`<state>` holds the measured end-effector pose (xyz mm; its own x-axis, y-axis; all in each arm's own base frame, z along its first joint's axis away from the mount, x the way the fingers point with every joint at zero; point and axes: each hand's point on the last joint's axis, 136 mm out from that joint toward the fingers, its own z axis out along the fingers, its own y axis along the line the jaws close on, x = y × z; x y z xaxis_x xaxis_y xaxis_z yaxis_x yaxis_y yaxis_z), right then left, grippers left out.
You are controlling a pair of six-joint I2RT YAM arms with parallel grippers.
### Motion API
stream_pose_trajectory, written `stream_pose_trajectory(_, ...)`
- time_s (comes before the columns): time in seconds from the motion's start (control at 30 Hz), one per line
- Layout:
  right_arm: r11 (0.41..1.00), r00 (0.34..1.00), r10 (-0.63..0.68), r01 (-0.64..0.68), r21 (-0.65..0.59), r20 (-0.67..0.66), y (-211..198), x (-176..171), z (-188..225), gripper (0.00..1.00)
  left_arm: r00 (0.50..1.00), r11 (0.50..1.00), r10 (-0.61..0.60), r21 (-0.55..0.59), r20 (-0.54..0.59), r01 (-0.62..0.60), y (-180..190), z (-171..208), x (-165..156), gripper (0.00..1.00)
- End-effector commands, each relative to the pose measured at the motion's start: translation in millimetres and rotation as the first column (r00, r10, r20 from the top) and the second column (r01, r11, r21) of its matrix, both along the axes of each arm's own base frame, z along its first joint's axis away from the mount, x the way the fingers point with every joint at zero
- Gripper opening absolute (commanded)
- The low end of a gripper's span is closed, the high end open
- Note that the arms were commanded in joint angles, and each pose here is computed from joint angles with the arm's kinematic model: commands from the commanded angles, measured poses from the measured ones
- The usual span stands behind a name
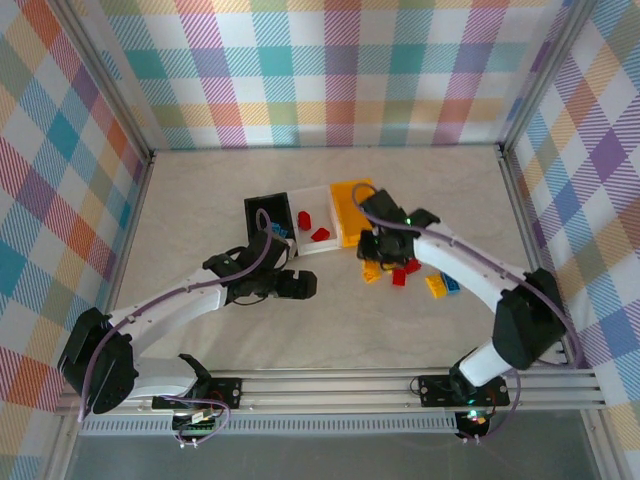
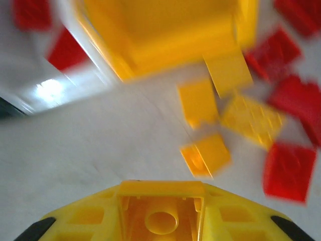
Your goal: Sort the legos into containers by color
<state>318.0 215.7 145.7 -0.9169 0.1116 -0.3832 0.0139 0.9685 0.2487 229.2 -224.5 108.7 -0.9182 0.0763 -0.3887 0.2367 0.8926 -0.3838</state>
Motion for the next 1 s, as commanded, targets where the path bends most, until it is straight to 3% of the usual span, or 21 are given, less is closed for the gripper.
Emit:
stream_pose_trajectory(0.0,0.997,0.998,0.049,-0.047,-0.054,0.035,3.6,42.6,2.2,0.3,1.0,1.0,0.006,-0.018,-0.004,-0.006,1.4,0.1,-8.7,0.93)
stream_pose_trajectory(0.17,0.997,0.997,0.069,-0.069,-0.029,0.024,19.9,101.9,-17.5,0.3,1.0,1.0,0.017,-0.006,0.001,-0.017,8.4,1.3,-12.2,0.93)
stream_pose_trajectory(0.33,0.995,0.995,0.096,-0.095,-0.036,0.018,29.6,129.2,-44.2,0.33,1.0,1.0,0.022,0.0,-0.003,-0.022,10.8,0.1,-13.9,0.93)
stream_pose_trajectory(0.53,0.99,0.987,0.138,-0.135,-0.038,0.08,32.7,135.5,-31.9,0.58,1.0,1.0,0.012,0.002,-0.014,-0.012,7.0,-4.2,-12.5,0.94)
stream_pose_trajectory(0.63,0.99,0.984,0.139,-0.137,-0.025,0.107,26.6,123.0,-8.3,0.58,1.0,1.0,0.003,-0.01,-0.019,-0.003,0.3,-4.5,-8.6,0.93)
stream_pose_trajectory(0.73,0.994,0.99,0.096,-0.091,-0.053,0.106,-1.4,88.8,13.2,0.59,1.0,1.0,-0.008,-0.012,-0.016,0.008,-6.0,-4.3,-5.6,0.93)
stream_pose_trajectory(0.97,0.992,0.999,0.032,-0.036,-0.12,-0.033,-62.2,-10.4,-21.5,0.58,0.999,0.999,-0.031,-0.031,-0.023,0.031,-22.6,-10.0,-0.5,0.93)
